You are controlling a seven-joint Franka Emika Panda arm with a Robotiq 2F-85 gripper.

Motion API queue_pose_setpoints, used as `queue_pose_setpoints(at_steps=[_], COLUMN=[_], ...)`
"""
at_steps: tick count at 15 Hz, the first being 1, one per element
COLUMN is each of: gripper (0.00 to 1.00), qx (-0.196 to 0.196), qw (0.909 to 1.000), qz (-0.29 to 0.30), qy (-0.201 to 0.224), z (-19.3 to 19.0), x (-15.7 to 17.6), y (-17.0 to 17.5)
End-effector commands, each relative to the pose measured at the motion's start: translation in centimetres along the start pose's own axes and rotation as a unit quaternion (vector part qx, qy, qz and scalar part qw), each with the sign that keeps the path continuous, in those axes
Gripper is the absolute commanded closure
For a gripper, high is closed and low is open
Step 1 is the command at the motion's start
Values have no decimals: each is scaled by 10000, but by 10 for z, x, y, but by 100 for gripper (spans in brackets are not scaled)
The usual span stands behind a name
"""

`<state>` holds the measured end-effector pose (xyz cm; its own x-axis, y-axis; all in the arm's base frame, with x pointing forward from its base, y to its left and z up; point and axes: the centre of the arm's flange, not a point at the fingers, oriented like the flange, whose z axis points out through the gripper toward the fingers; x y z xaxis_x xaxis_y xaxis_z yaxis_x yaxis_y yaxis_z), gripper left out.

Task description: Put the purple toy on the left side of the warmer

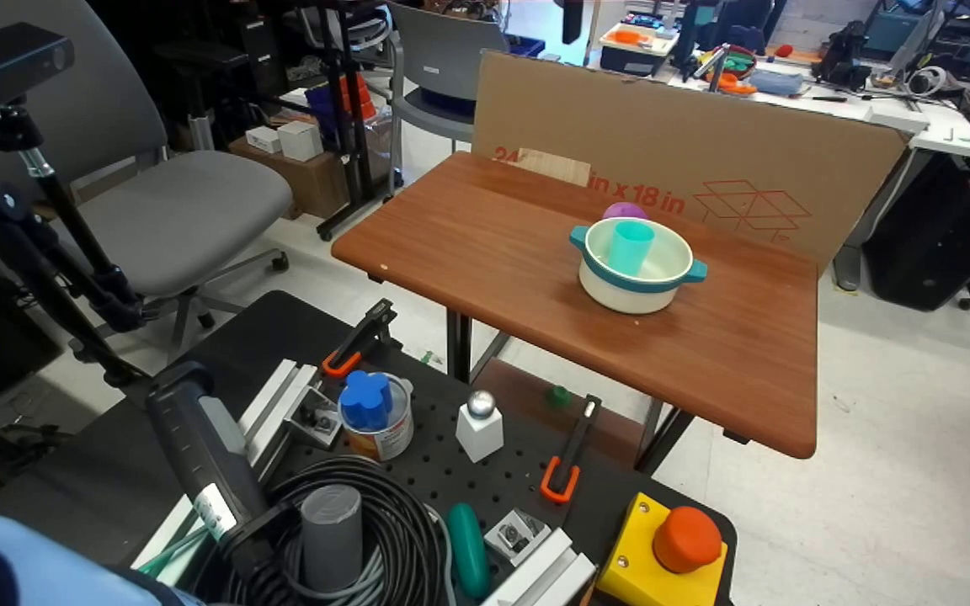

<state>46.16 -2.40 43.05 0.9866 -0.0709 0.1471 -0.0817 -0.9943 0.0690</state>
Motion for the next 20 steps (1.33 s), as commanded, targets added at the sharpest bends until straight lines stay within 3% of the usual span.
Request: queue_pose_setpoints(at_steps=[1,10,20], gripper=[0,0,0], qx=[-265,-405,-520], qw=[9996,9979,9908], qz=[123,139,-163], qy=[-34,-485,-1242], z=[28,108,199], x=[64,157,189], y=[4,2,-21])
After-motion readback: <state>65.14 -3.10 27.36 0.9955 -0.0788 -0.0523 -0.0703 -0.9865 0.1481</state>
